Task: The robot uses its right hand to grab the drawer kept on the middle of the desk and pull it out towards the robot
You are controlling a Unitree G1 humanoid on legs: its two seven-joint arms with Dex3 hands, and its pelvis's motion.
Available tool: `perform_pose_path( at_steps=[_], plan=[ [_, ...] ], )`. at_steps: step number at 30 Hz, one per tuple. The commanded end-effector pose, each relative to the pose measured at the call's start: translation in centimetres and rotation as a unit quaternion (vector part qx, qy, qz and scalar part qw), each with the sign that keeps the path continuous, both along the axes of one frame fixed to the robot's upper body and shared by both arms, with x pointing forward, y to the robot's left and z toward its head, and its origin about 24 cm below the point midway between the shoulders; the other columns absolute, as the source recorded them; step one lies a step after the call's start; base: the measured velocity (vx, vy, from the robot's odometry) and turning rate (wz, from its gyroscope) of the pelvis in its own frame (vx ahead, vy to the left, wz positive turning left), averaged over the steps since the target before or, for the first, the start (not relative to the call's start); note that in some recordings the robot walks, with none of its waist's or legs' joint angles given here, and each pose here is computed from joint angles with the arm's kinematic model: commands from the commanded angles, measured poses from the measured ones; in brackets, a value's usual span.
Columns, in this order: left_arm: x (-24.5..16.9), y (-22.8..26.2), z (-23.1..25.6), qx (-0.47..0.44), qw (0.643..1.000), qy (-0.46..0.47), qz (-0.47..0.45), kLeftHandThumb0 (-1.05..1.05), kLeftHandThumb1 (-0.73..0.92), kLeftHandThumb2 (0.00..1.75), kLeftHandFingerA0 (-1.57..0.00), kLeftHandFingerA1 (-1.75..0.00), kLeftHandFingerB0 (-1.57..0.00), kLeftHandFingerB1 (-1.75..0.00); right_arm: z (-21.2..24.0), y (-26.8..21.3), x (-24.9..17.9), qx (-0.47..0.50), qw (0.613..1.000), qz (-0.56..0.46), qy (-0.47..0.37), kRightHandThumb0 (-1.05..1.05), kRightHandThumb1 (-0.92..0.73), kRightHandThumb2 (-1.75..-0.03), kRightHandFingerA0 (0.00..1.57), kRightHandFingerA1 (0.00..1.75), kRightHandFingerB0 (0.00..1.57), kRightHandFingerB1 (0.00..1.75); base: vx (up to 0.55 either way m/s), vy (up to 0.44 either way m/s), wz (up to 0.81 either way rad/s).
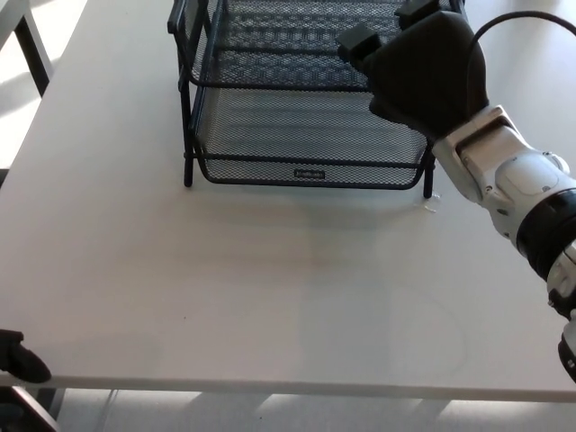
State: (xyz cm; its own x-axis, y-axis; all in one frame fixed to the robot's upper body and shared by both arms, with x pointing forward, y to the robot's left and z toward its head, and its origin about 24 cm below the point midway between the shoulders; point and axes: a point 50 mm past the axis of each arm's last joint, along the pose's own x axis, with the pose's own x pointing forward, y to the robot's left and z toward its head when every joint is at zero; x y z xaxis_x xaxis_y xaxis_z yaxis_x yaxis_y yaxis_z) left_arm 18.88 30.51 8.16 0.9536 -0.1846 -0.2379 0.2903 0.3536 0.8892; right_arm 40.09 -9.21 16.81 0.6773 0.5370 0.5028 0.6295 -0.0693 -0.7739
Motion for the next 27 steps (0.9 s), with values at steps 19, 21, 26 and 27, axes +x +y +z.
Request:
perform_pose_path(
  at_steps=[19,21,26,27],
  plan=[
    [-0.1,0.3,0.1,0.007,1.000,0.007,-0.003,-0.29,0.54,0.56,-0.81,-0.87,-0.81,-0.60,-1.6,-1.7,-3.8,0.030,0.988,0.094,-0.122,-0.48,-0.52,-0.60,0.92,1.49,0.93,0.69,0.00,0.000,0.00],
    [-0.1,0.4,0.1,0.008,1.000,0.008,-0.001,-0.30,0.54,0.56,-0.80,-0.87,-0.81,-0.59,-1.8,-1.9,-4.5,0.039,0.986,0.104,-0.125,-0.48,-0.51,-0.60,0.93,1.49,0.95,0.69,0.00,0.000,0.00],
    [-0.2,0.4,0.0,0.012,1.000,0.011,-0.003,-0.30,0.55,0.56,-0.79,-0.86,-0.80,-0.59,-2.2,-2.6,-5.7,0.058,0.982,0.121,-0.130,-0.47,-0.51,-0.55,0.95,1.53,0.97,0.69,0.00,0.000,0.00],
    [-0.2,0.4,0.0,0.013,1.000,0.011,-0.003,-0.31,0.55,0.56,-0.78,-0.85,-0.80,-0.59,-2.2,-2.8,-6.1,0.059,0.982,0.119,-0.131,-0.50,-0.53,-0.56,0.93,1.57,0.96,0.70,0.00,0.000,0.00]
  ],
)
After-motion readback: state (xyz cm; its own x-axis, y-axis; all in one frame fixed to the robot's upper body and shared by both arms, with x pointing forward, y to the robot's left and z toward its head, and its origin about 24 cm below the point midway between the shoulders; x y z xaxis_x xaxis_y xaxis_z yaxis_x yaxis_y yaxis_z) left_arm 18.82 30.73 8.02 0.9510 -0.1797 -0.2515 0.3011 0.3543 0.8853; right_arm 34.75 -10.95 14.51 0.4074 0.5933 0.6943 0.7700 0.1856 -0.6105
